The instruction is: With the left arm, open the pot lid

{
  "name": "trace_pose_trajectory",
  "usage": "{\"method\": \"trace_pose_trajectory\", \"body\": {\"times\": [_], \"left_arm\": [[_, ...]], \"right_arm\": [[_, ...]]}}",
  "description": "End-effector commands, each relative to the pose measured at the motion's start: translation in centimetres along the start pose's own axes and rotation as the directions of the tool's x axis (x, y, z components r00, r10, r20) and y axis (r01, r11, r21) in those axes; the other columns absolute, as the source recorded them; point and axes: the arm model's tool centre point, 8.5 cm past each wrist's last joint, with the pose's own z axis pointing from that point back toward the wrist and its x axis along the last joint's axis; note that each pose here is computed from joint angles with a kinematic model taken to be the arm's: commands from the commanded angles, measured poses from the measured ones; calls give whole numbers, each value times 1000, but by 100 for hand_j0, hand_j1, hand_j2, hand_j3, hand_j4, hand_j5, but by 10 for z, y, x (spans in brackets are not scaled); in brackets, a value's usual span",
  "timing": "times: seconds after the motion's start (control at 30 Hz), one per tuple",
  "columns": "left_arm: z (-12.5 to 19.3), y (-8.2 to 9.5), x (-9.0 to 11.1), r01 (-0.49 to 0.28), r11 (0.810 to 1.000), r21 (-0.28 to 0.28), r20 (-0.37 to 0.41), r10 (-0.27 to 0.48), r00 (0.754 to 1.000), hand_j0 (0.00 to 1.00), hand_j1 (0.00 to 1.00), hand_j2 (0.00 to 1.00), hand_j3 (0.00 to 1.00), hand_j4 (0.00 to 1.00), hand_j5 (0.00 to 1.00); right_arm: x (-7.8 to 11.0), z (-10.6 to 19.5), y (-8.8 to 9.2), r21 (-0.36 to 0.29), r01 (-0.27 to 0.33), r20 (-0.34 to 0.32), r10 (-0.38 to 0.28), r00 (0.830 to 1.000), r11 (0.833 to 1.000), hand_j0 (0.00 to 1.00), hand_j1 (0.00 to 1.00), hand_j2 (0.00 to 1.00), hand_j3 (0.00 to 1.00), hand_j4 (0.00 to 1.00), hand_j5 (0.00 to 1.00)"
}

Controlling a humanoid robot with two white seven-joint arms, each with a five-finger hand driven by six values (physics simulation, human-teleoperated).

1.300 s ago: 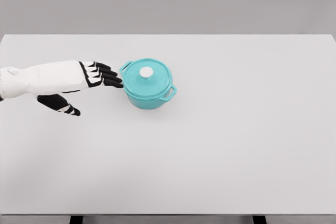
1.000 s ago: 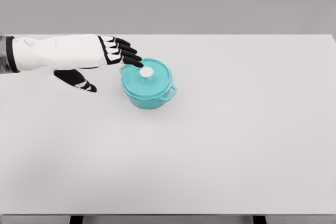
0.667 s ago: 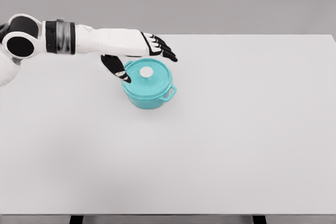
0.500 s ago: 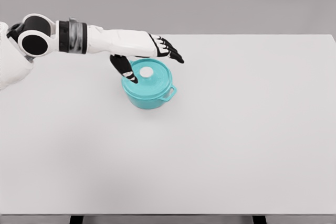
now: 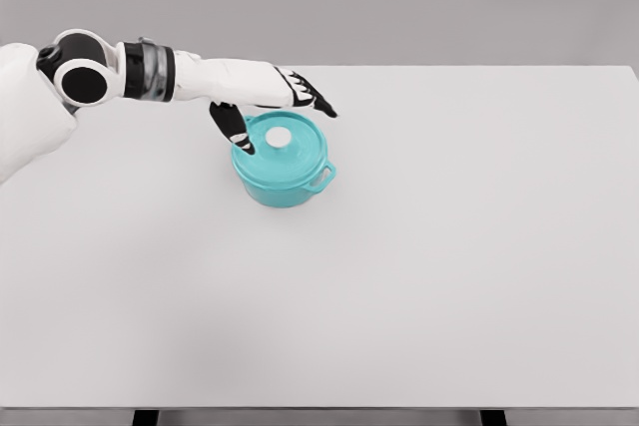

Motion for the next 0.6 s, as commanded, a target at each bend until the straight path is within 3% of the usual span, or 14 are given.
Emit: {"method": "trace_pose_trajectory", "body": {"times": [0.0,0.57], "left_arm": [[0,-1,-3,-12,1000,2,-10,12,1000,100,100,100,100,100,100],[-3,-5,-12,-31,999,-6,-32,31,999,100,100,100,100,100,100]], "right_arm": [[0,0,0,0,-1,0,1,1000,1000,100,100,100,100,100,100],[0,0,0,0,-1,0,1,1000,1000,100,100,100,100,100,100]]}}
